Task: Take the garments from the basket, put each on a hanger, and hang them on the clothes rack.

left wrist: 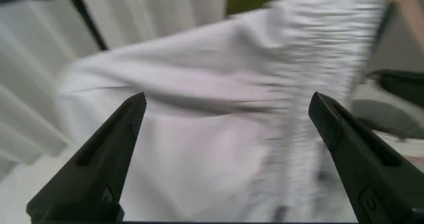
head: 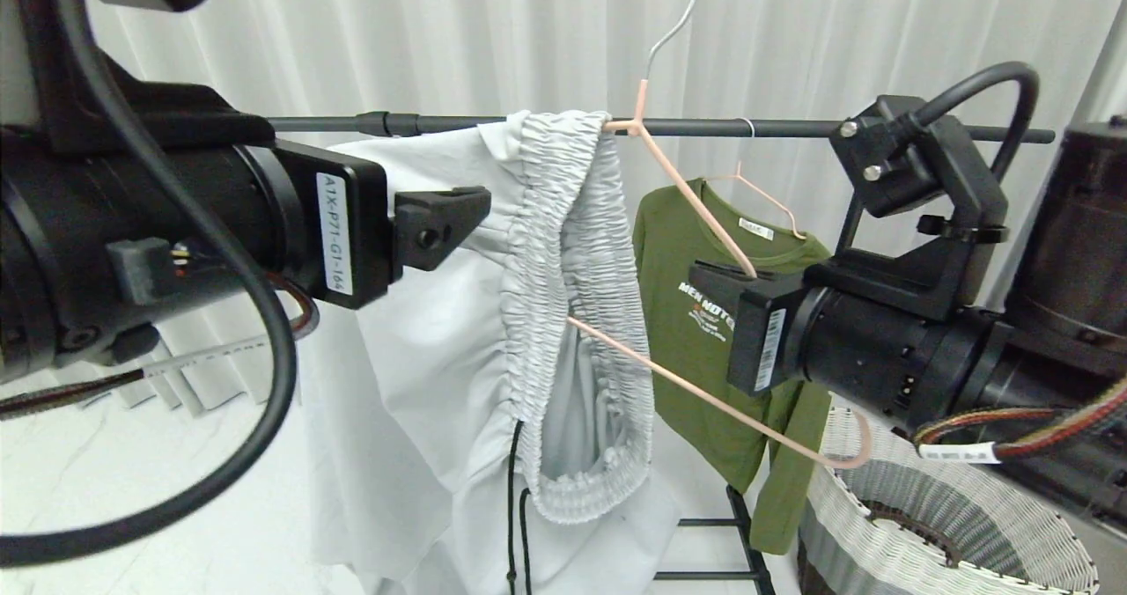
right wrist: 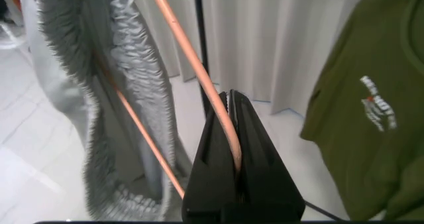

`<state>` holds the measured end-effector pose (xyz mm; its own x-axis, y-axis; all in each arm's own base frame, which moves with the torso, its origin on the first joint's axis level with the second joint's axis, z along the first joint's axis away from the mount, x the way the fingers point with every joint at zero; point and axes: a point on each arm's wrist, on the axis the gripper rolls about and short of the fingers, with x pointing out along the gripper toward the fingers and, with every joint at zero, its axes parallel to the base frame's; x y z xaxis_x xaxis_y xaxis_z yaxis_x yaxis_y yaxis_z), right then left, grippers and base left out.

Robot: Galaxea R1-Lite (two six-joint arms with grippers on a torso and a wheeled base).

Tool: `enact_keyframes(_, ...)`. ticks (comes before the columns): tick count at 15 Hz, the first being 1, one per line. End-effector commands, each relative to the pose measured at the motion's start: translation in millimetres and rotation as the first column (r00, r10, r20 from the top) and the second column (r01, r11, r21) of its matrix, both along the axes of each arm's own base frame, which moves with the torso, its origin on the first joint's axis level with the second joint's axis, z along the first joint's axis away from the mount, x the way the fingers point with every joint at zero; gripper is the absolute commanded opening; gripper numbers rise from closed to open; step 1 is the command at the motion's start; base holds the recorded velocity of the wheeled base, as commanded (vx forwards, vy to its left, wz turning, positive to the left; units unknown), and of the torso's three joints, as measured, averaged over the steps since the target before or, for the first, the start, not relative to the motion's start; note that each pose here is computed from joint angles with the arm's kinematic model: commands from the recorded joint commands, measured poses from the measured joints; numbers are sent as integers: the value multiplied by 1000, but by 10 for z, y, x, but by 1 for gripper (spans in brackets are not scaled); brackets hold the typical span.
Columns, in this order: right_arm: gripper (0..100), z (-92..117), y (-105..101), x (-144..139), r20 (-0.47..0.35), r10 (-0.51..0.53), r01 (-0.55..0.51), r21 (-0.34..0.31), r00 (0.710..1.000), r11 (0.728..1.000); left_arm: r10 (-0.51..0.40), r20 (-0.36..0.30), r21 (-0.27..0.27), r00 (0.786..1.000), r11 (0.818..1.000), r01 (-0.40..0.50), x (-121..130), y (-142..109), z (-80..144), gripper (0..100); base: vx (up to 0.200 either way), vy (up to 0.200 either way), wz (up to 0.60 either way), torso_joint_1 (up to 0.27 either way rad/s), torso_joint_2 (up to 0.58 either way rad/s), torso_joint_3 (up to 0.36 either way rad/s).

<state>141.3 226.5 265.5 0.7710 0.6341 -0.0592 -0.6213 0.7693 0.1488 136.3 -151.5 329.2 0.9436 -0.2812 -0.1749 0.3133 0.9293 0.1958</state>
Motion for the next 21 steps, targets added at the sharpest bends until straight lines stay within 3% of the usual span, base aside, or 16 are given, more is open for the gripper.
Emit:
enact_keyframes(1, 0, 45, -227, -32, 30, -9, 10, -3, 1000, 1000, 0, 31, 26, 1000, 1000, -1, 10, 101, 25, 100, 0, 0, 0, 0, 0, 0)
enact_keyframes(4, 0, 10, -327, -102, 34, 3, -2, -37, 999, 999, -190, 84, 128, 978, 976, 179, 37, 23, -29, 100, 0, 0, 0, 0, 0, 0)
enact_keyframes(5, 0, 2, -334, -115, 30, 7, -5, -44, 1000, 999, -214, 86, 144, 973, 969, 201, 56, 3, -60, 100, 0, 0, 0, 0, 0, 0)
enact_keyframes(6, 0, 8, -327, -149, 30, 21, -19, -44, 999, 999, -259, 92, 200, 961, 951, 237, 108, -32, -133, 100, 0, 0, 0, 0, 0, 0)
enact_keyframes(7, 0, 16, -328, -153, 32, 22, -21, -42, 999, 999, -288, 93, 271, 953, 928, 254, 201, -66, -199, 100, 0, 0, 0, 0, 0, 0)
enact_keyframes(11, 0, 21, -339, -185, 54, 34, -31, -67, 998, 997, -294, 96, 385, 951, 892, 237, 442, -40, -251, 100, 0, 0, 0, 0, 0, 0)
enact_keyframes(14, 0, 11, -291, -231, 65, 67, -62, -87, 996, 994, -297, 129, 384, 946, 894, 229, 487, -49, -224, 100, 0, 0, 0, 0, 0, 0)
enact_keyframes(21, 0, -6, -261, -314, 127, 179, -156, -173, 976, 972, -298, 119, 389, 947, 892, 232, 491, -53, -260, 100, 0, 0, 0, 0, 0, 0)
